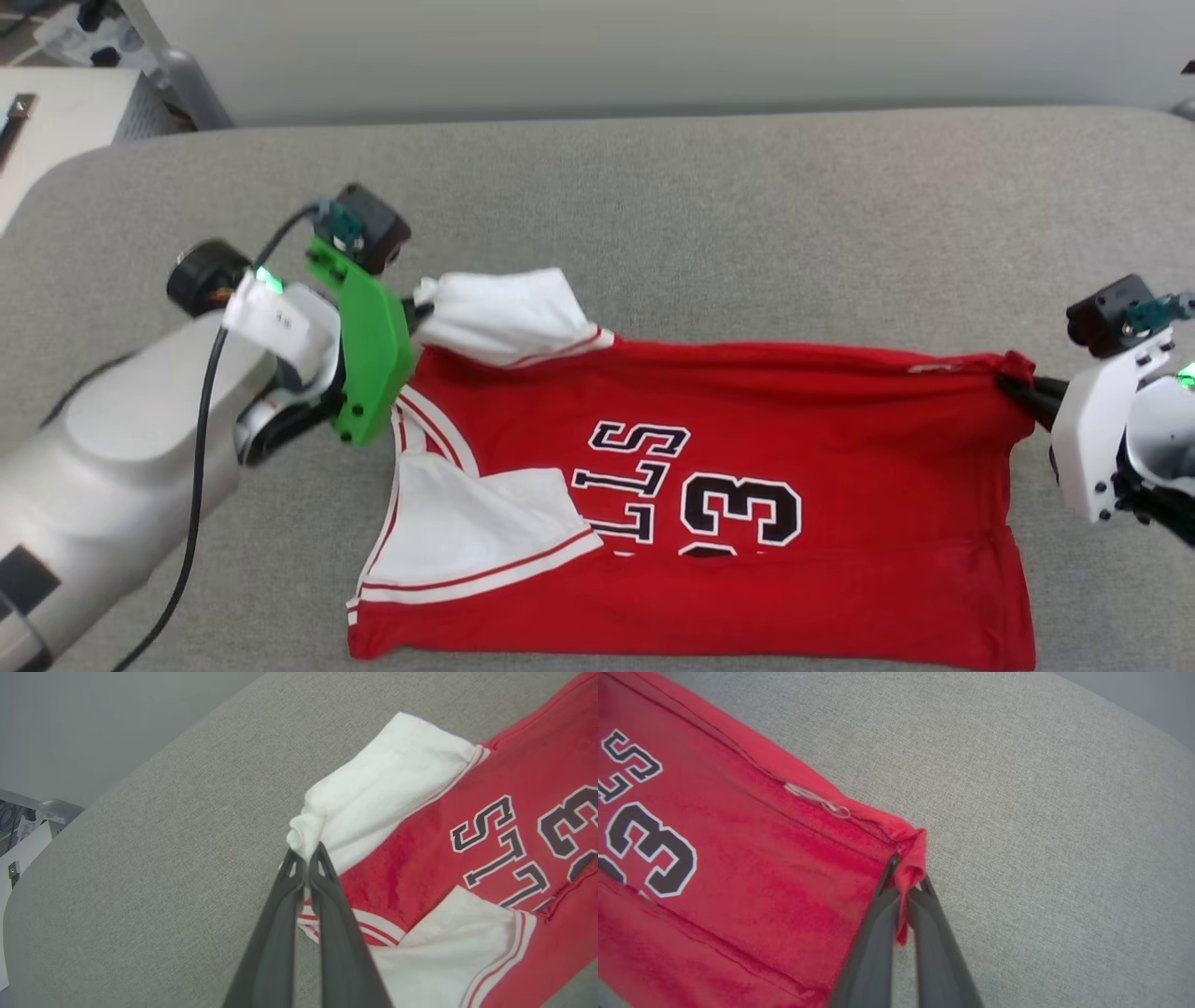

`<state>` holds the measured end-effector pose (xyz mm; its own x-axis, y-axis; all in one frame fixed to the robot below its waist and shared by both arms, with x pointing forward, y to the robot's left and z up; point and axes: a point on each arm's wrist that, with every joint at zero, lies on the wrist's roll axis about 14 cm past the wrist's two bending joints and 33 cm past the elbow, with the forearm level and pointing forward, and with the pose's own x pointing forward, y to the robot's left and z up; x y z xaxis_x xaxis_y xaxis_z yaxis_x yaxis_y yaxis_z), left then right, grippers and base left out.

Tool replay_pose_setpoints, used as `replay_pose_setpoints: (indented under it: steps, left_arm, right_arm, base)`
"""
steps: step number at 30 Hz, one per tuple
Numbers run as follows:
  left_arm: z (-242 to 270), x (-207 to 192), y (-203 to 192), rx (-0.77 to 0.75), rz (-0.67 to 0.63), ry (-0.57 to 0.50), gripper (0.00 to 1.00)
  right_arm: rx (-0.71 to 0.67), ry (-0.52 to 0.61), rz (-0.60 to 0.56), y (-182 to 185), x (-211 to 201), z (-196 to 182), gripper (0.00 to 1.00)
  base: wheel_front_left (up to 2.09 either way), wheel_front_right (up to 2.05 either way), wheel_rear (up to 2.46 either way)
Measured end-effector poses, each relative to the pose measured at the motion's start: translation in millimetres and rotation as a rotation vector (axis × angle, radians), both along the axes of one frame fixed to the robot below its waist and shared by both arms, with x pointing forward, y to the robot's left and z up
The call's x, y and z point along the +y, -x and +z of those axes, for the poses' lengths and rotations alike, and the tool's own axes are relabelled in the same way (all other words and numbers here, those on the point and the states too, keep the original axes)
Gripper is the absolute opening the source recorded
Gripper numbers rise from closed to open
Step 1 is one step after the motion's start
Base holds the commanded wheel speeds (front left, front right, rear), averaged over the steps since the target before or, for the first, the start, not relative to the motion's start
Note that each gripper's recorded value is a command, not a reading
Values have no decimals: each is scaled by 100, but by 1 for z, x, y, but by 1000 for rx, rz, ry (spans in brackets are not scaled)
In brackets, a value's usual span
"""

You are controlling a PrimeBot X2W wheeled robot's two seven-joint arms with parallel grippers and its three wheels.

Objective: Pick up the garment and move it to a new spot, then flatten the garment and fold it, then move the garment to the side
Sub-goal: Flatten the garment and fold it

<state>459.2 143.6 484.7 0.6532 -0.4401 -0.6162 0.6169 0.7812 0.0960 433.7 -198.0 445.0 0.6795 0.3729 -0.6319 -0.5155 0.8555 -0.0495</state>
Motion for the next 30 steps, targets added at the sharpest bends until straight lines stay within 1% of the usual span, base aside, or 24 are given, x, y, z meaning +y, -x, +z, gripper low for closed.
replay_pose_setpoints:
  steps: [5,9,14,18,22,30]
  left_arm:
    - [-4,6,33,4,25,15,0]
    - [-15,14,62,41,62,23,0]
    - [-34,24,98,97,111,35,0]
    - [-56,23,124,171,130,52,0]
    - [-72,23,135,222,141,51,0]
    - [-105,21,138,297,177,46,0]
  right_arm:
    - [-10,-35,14,25,5,3,0]
    - [0,-60,17,44,7,0,0]
    - [43,-87,20,71,10,-13,0]
    - [86,-91,15,88,10,-25,0]
    - [154,-92,5,104,11,-41,0]
    - [281,-128,-42,123,21,-74,0]
  base:
    - [0,0,0]
    - [0,0,0]
    - [0,0,0]
    - [0,0,0]
    - [0,0,0]
    - [0,0,0]
